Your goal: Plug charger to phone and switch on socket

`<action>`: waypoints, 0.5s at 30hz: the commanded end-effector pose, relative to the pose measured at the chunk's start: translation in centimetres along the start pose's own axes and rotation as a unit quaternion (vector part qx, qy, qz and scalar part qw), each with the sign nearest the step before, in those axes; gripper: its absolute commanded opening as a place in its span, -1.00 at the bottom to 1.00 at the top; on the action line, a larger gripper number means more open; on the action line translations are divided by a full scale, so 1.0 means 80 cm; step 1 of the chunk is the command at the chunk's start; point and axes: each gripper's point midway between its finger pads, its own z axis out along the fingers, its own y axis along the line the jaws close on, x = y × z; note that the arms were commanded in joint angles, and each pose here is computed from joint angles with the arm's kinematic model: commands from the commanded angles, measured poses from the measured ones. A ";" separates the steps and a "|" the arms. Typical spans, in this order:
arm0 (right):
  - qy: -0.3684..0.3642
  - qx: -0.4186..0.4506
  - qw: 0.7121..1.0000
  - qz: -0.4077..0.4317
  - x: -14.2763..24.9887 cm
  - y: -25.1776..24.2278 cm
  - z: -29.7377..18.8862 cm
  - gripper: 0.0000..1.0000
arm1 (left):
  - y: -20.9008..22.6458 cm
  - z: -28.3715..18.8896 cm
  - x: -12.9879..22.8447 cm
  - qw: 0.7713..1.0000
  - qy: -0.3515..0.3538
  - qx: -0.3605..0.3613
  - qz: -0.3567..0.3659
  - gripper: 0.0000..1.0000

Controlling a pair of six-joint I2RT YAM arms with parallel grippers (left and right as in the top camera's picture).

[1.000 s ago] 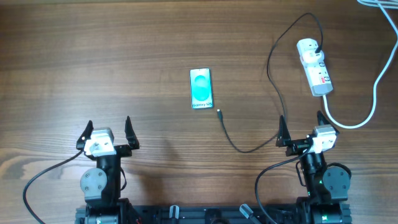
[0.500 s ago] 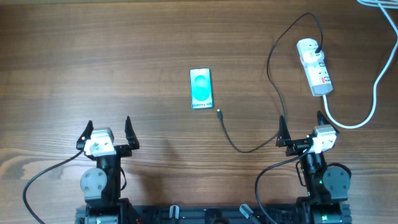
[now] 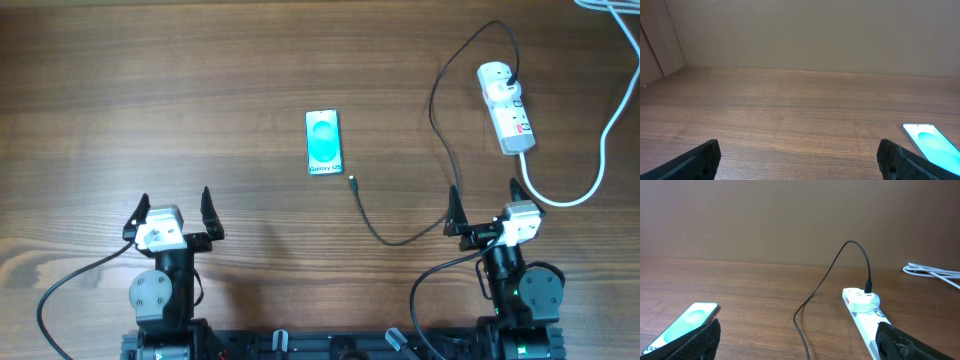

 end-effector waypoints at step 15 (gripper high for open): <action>-0.002 0.001 1.000 -0.006 -0.001 0.000 0.000 1.00 | -0.165 -0.109 -0.116 0.881 -0.173 0.440 -0.026 1.00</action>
